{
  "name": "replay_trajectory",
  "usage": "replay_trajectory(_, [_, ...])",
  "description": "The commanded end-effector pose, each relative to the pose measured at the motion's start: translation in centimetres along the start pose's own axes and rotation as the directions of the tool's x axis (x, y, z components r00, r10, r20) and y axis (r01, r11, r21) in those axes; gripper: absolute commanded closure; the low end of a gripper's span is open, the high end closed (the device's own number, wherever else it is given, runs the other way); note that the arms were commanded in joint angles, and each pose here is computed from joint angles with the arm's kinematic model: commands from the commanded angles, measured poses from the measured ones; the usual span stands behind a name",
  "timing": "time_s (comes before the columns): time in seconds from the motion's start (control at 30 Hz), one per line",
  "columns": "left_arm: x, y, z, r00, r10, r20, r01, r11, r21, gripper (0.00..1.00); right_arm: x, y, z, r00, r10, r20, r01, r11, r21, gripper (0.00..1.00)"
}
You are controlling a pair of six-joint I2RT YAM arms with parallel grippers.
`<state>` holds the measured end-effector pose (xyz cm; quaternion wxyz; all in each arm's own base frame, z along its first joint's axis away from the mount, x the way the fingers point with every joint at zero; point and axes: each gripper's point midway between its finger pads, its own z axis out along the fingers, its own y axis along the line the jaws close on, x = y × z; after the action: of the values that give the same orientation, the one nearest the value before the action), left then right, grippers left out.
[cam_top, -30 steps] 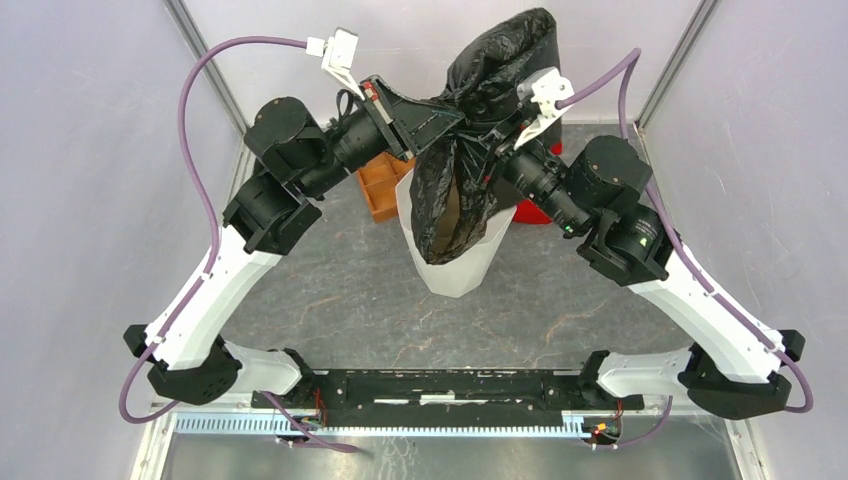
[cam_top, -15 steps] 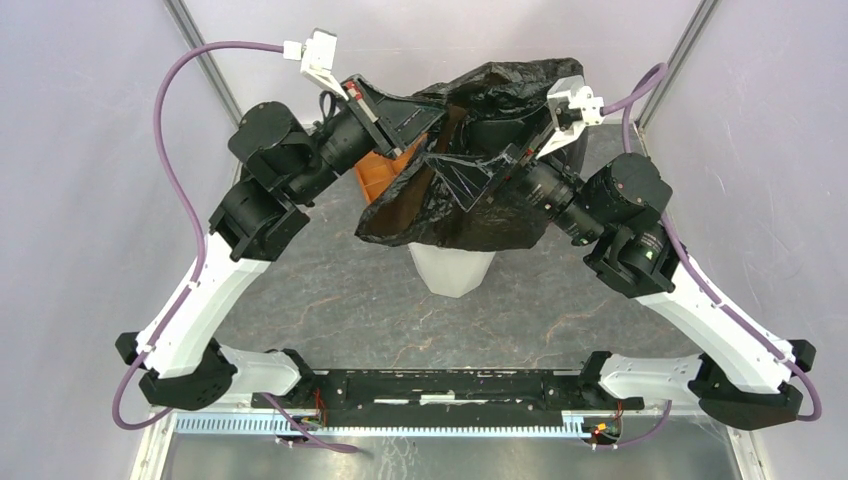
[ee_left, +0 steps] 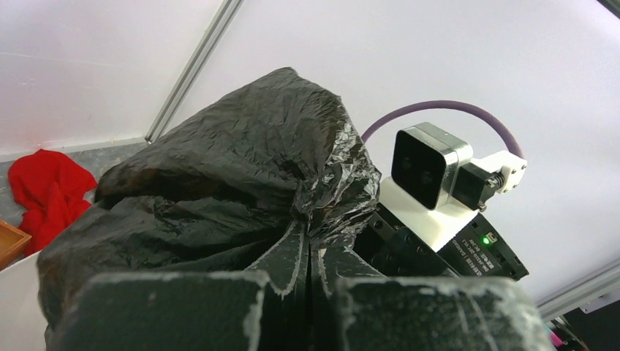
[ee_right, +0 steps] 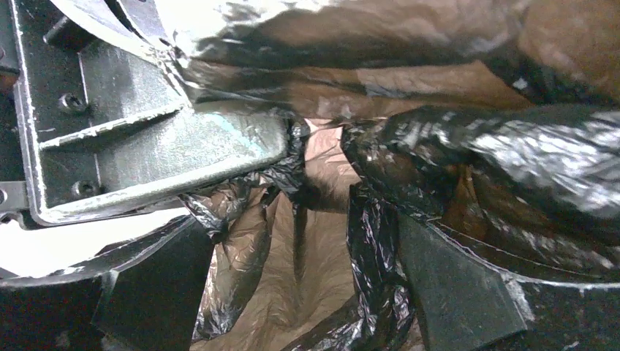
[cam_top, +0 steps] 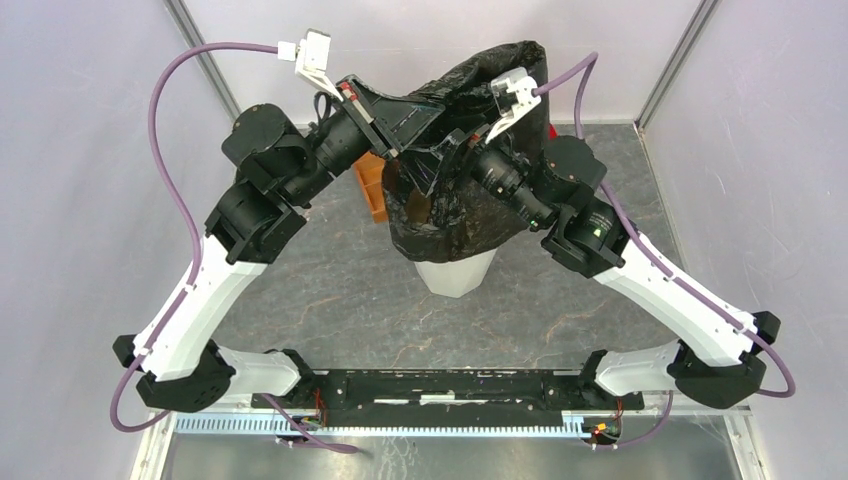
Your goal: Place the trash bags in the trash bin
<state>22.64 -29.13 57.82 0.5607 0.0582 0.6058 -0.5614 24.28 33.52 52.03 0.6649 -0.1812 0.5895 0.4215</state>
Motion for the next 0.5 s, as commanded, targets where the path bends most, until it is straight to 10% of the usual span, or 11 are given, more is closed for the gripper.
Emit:
replay_trajectory(0.0, [-0.3, -1.0, 0.3, 1.0, 0.009, 0.009, -0.009, 0.999, 0.052, 0.98, -4.2, 1.1, -0.4, 0.993, 0.031, 0.116, -0.032, 0.999, 0.008, 0.02])
replay_trajectory(0.1, [-0.2, -1.2, 0.3, 1.0, 0.004, 0.002, -0.005, 0.998, 0.06, 0.98, -4.1, 0.8, -0.3, 0.993, 0.015, 0.121, -0.021, 0.998, 0.051, 0.08])
replay_trajectory(0.3, [-0.5, -1.5, -0.4, 1.0, 0.01, 0.012, -0.01, 0.998, 0.067, 0.93, -3.7, -0.8, 0.2, 0.99, 0.0, 0.14, -0.02, 0.99, 0.141, 0.91])
replay_trajectory(0.47, [-2.0, -1.8, -3.2, 0.996, 0.064, 0.057, -0.067, 0.997, 0.041, 0.44, -3.9, -0.4, 0.2, 0.994, 0.016, 0.107, -0.023, 0.997, 0.069, 1.0])
